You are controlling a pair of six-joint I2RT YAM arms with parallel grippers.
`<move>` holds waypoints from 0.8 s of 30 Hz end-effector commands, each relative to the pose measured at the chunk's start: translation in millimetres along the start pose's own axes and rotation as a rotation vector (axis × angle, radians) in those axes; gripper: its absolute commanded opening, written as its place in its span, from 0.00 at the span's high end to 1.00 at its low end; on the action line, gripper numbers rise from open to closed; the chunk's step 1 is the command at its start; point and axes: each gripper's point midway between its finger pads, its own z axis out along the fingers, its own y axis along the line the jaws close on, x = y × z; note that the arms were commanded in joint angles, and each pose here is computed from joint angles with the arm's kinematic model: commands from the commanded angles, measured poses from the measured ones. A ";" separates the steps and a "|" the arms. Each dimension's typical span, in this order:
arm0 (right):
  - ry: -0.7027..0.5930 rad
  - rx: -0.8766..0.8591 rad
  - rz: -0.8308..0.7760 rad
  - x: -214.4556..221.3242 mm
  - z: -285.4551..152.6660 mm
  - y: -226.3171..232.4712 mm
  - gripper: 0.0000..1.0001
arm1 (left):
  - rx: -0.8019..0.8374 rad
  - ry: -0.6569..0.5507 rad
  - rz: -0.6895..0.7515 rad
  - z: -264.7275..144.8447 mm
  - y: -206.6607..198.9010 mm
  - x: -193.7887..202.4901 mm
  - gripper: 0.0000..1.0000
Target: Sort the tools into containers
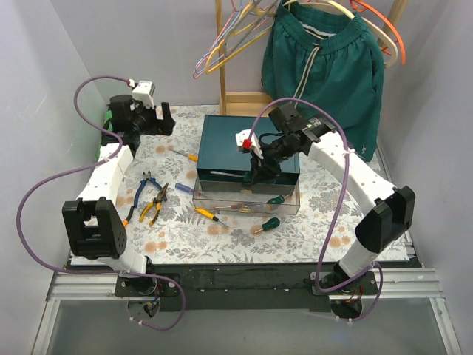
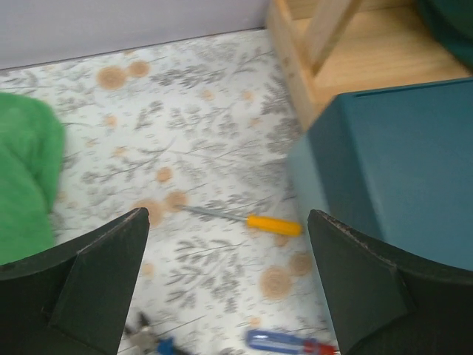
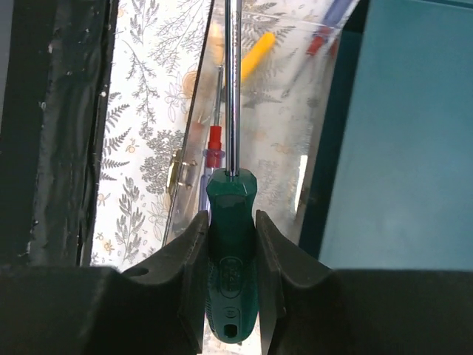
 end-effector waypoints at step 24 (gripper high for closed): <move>0.042 0.420 0.166 -3.3 -69.8 -42.2 0.41 | 0.745 0.237 0.831 119.5 6.3 146.9 0.24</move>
